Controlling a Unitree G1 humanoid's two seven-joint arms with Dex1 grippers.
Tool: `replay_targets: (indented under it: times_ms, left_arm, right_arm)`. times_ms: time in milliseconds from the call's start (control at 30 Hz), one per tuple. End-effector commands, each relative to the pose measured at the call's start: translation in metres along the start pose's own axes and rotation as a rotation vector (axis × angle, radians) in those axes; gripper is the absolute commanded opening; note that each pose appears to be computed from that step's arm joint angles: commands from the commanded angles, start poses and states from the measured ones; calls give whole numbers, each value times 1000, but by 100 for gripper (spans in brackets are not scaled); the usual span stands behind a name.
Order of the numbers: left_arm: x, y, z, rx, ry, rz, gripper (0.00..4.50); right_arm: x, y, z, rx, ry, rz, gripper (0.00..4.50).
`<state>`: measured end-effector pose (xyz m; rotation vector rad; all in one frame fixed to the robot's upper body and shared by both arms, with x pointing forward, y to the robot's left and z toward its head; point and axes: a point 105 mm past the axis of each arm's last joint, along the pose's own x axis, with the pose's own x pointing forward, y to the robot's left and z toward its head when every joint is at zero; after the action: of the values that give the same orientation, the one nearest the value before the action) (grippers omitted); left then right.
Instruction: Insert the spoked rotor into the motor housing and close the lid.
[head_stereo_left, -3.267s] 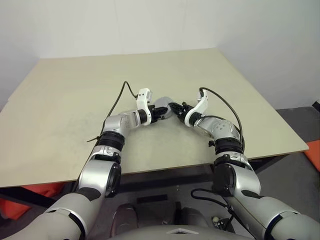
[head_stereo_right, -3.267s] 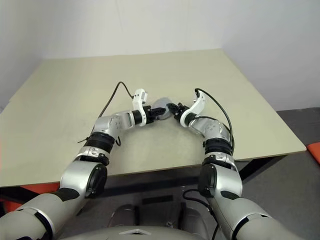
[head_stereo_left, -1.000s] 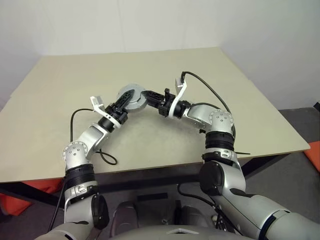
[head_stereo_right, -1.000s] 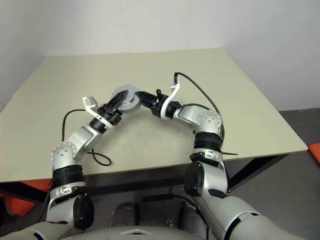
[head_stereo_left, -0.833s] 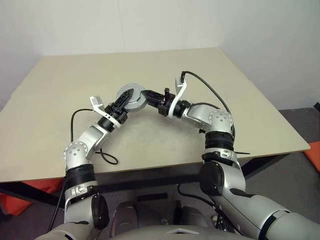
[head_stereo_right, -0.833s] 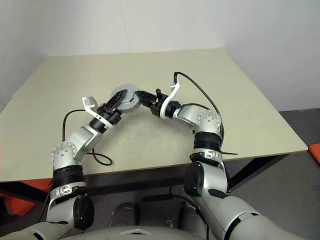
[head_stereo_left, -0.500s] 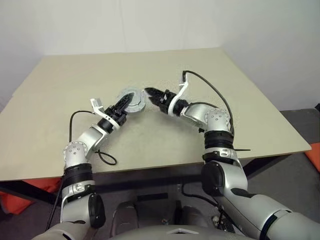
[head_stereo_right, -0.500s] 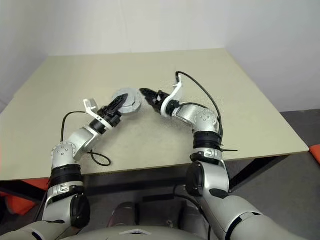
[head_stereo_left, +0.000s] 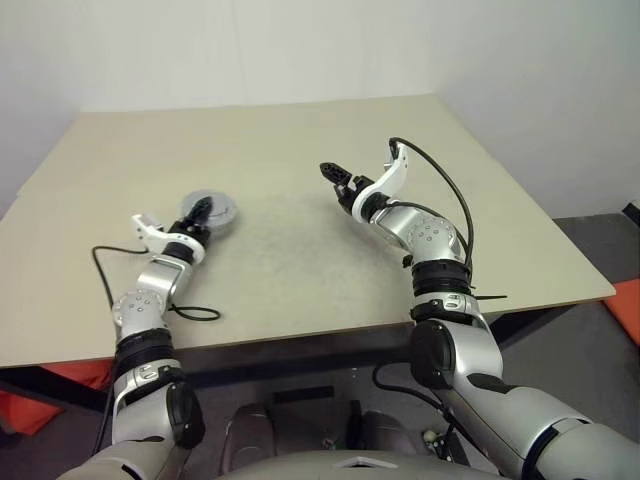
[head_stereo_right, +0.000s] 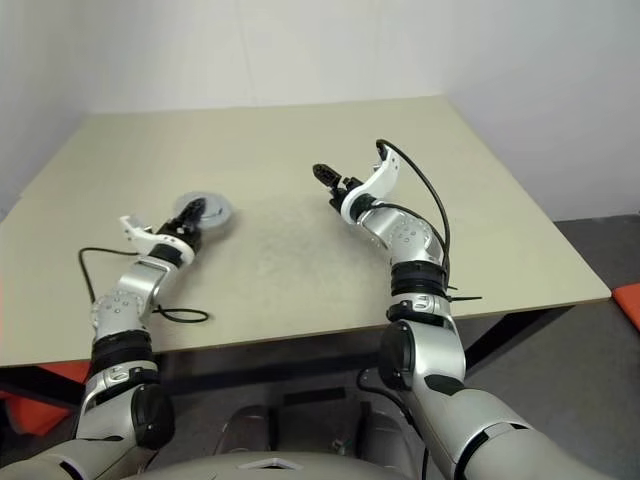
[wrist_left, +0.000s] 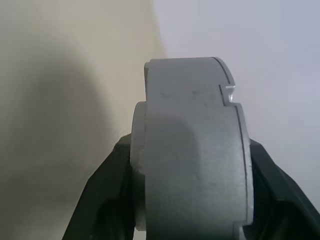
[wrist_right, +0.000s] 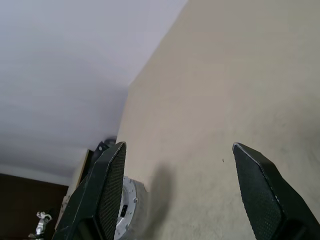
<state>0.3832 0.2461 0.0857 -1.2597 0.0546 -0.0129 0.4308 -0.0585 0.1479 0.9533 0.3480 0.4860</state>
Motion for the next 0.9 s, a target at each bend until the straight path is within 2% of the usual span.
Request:
replay_targets:
  times_ms: [33, 233, 333, 467, 633, 900]
  left_arm:
    - [9, -23, 14, 31, -45, -42, 231]
    - [11, -17, 12, 52, -42, -3, 231]
    - [11, -12, 13, 82, -39, 33, 304]
    - [9, -3, 20, 96, -57, 83, 435]
    - [1, 5, 40, 147, -111, 131, 443]
    - [-18, 10, 113, 278, -290, 221, 443]
  right_arm:
    - [0, 18, 13, -39, -46, 58, 383]
    - [-1, 18, 12, -46, -45, 57, 383]
    - [0, 22, 15, -48, -61, 70, 386]
    - [1, 27, 18, -40, -73, 85, 386]
    - [3, 27, 18, -56, -61, 85, 386]
    - [8, 26, 24, -72, -54, 75, 386]
